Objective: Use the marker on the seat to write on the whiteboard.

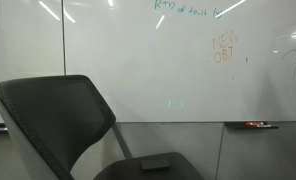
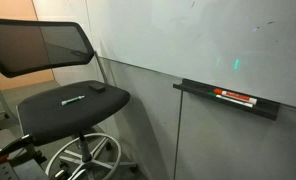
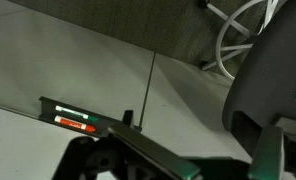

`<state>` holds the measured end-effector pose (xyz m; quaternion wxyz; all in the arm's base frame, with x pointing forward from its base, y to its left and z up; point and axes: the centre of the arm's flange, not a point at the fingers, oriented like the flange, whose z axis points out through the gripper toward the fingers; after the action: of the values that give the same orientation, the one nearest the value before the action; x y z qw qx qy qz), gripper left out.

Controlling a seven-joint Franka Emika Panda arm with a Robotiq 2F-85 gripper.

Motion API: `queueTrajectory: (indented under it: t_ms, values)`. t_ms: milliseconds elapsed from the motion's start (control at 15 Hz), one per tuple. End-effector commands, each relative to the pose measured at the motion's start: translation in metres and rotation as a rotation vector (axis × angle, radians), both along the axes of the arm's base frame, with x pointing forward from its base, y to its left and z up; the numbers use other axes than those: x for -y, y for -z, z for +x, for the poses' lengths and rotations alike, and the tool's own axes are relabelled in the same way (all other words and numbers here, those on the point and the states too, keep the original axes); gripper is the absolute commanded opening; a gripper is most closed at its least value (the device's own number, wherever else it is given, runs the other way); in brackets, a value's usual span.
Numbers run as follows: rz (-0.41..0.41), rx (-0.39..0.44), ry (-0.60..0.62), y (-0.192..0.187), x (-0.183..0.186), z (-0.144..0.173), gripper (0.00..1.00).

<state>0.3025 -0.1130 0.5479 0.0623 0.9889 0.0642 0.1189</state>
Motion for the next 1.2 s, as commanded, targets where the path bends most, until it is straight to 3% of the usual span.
queueTrajectory:
  t_ms: [0, 1133]
  values:
    - [-0.001, 0.006, 0.001, -0.0031, 0.0005, 0.0, 1.0]
    - [-0.003, 0.016, 0.002, -0.0074, 0.0009, -0.0006, 1.0]
